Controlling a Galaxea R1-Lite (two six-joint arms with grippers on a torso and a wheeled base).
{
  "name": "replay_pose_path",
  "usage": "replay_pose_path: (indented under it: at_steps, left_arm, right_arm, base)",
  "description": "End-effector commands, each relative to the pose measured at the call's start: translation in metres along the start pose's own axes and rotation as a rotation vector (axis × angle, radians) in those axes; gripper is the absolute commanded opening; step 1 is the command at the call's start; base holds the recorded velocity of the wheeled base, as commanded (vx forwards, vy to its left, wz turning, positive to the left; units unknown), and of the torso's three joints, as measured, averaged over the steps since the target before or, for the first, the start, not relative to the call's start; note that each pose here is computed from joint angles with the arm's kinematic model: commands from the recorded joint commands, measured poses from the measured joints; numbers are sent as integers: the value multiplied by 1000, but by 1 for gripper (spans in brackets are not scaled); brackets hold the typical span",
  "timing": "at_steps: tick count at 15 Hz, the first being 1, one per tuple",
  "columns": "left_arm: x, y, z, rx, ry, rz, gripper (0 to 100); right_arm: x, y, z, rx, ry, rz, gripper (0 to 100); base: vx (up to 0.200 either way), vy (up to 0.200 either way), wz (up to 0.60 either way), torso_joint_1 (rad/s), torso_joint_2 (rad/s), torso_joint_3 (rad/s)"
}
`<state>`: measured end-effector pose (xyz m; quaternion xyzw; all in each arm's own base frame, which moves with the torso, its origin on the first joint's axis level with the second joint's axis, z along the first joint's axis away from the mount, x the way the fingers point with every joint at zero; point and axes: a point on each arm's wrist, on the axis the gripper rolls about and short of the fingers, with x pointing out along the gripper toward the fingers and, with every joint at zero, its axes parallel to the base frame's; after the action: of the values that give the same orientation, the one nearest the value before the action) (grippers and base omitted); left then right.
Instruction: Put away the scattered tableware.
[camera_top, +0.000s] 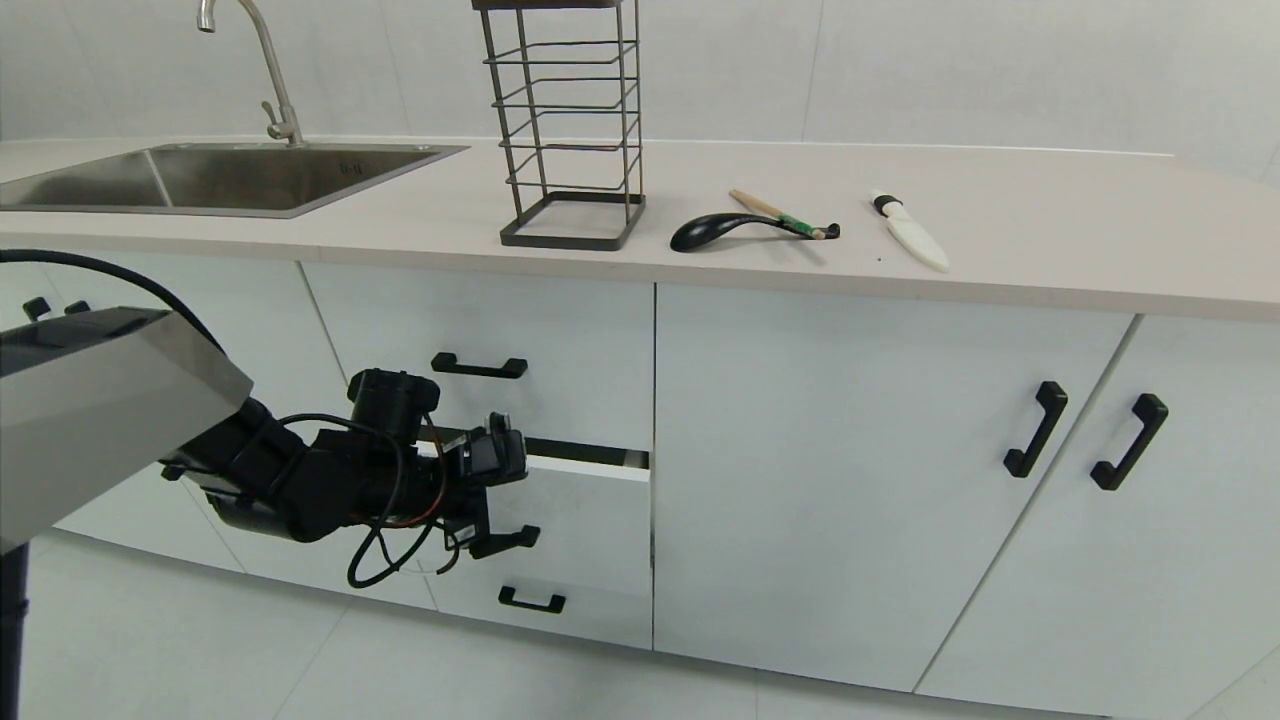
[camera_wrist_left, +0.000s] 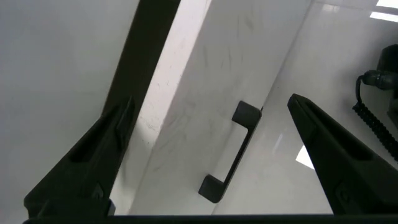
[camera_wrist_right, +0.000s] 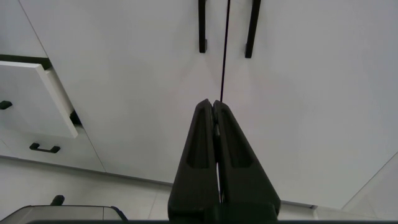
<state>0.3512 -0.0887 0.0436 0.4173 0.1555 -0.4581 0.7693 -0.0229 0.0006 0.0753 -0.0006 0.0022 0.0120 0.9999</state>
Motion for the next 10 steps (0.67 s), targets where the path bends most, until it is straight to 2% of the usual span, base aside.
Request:
replay_pose_path:
  at_steps: [1,7,10]
  left_arm:
    - [0,-6,-4,-12,11,-18,100]
    - [-24,-25,-6,-39,41,-35,100]
    - [-51,-55,-7,-72,70,-71,100]
  right_arm:
    - [0,0,0,0,2,1,0]
    - [0,0,0,0,0,1,0]
    - [0,0,0,0,2,1,0]
  base:
    - [0,0,0,0,0,0]
    - [0,0,0,0,0,0]
    - [0,0,0,0,0,0]
